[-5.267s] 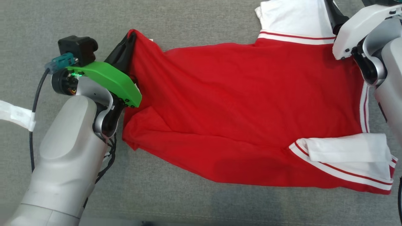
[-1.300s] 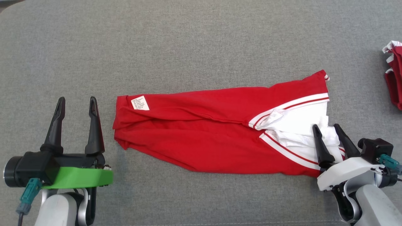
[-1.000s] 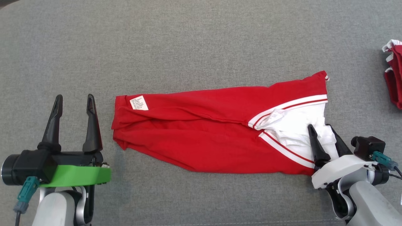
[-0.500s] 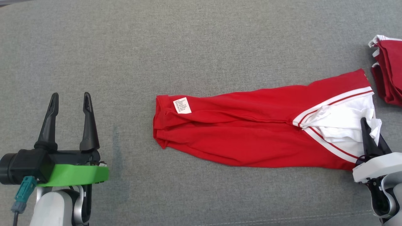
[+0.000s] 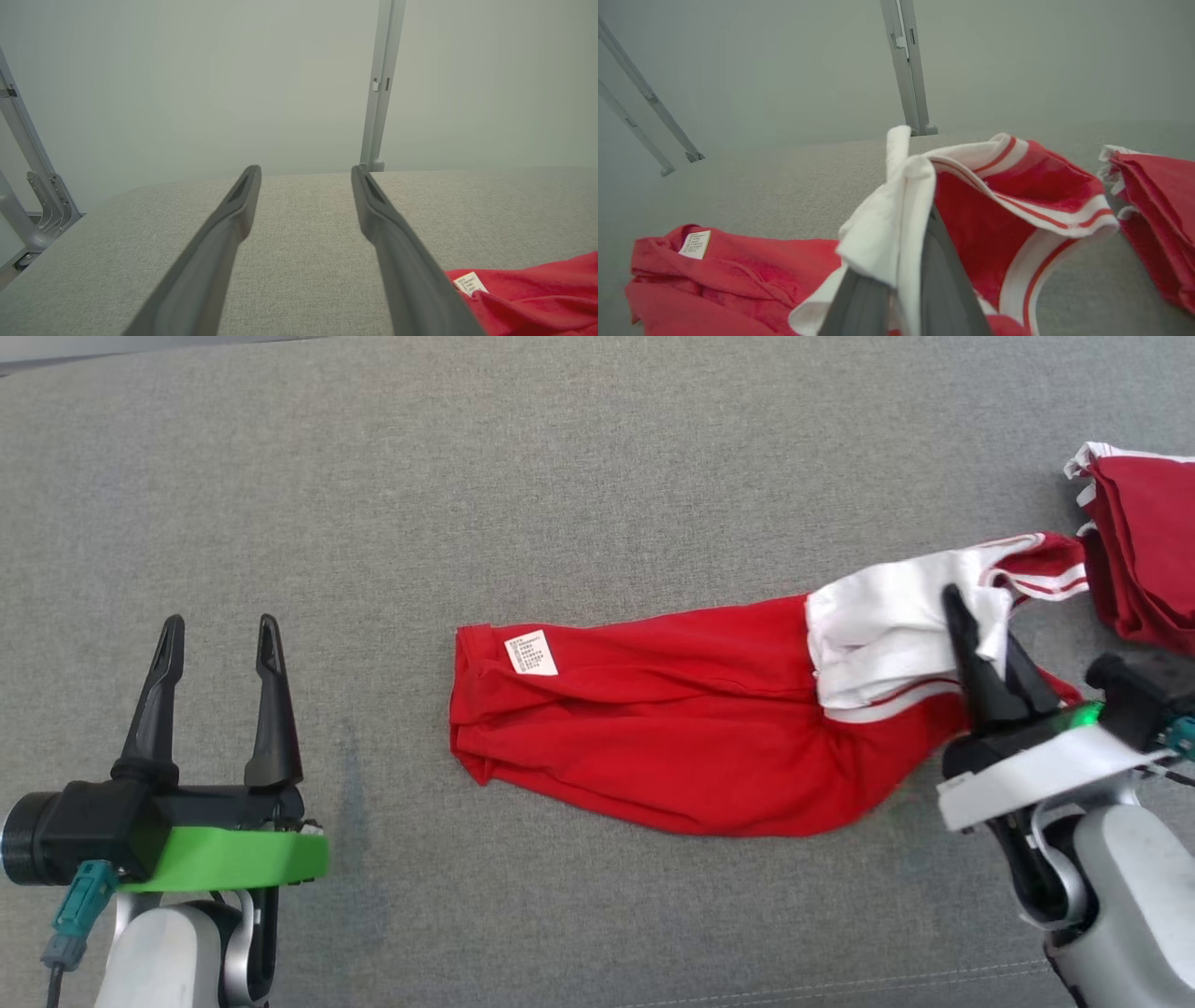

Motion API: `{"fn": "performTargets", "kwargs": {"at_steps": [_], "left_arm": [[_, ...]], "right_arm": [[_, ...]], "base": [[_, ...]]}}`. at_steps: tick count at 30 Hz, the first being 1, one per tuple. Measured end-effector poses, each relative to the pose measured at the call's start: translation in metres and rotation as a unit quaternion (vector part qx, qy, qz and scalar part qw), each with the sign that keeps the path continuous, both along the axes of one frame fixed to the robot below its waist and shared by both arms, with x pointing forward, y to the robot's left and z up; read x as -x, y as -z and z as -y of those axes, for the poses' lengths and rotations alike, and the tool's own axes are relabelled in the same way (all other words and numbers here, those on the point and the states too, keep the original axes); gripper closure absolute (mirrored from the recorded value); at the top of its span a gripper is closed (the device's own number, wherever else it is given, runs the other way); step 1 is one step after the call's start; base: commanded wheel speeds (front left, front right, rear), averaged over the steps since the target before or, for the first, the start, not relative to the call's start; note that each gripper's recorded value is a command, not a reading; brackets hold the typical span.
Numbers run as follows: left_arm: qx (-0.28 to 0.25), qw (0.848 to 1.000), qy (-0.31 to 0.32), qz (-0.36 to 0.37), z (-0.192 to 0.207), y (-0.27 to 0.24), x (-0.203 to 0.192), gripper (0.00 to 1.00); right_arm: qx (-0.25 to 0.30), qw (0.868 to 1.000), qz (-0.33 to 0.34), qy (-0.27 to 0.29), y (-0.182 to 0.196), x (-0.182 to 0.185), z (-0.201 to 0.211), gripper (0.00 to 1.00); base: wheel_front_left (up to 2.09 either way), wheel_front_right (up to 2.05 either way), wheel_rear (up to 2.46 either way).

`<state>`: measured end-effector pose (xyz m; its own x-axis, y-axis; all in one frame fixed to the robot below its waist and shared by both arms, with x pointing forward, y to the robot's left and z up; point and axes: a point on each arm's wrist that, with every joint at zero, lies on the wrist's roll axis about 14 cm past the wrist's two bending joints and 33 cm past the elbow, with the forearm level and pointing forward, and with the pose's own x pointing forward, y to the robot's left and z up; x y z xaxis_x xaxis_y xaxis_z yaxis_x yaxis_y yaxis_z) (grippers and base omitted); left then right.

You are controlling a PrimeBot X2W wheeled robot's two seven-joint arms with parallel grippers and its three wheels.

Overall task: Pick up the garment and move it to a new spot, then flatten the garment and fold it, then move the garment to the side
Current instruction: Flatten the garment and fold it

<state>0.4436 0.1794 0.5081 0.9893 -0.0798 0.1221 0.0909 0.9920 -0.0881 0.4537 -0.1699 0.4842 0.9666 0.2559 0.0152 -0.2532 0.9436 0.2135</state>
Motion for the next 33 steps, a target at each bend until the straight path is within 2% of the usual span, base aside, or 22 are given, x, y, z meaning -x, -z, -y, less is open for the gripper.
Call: {"fn": "performTargets", "kwargs": {"at_steps": [5, 9, 15, 22, 24, 25, 33], "left_arm": [[0.001, 1.000, 0.005, 0.000, 0.003, -0.001, 0.002, 0.00], [0.004, 1.000, 0.007, -0.003, 0.004, 0.000, 0.005, 0.00], [0.007, 1.000, -0.002, -0.007, -0.001, 0.002, 0.008, 0.00], [0.010, 1.000, -0.014, -0.017, -0.008, 0.008, 0.012, 0.00], [0.010, 1.000, -0.017, -0.020, -0.010, 0.010, 0.012, 0.00], [0.010, 1.000, -0.017, -0.020, -0.010, 0.010, 0.012, 0.00], [0.011, 1.000, -0.014, -0.016, -0.008, 0.008, 0.010, 0.00]], "right_arm": [[-0.012, 0.995, 0.030, -0.091, -0.032, -0.005, -0.072, 1.00], [-0.038, 0.985, 0.020, -0.168, -0.038, 0.001, -0.137, 1.00], [-0.061, 0.970, -0.040, -0.231, -0.011, 0.013, -0.202, 1.00], [-0.075, 0.958, -0.091, -0.261, 0.024, 0.024, -0.233, 1.00], [-0.080, 0.956, -0.090, -0.268, 0.025, 0.025, -0.238, 0.45], [-0.084, 0.954, -0.090, -0.273, 0.024, 0.026, -0.241, 0.00], [-0.094, 0.949, -0.025, -0.301, -0.009, 0.030, -0.256, 0.00]], "base": [[0.00, 0.00, 0.00], [0.00, 0.00, 0.00], [0.00, 0.00, 0.00], [0.00, 0.00, 0.00], [0.00, 0.00, 0.00], [0.00, 0.00, 0.00], [0.00, 0.00, 0.00]]}}
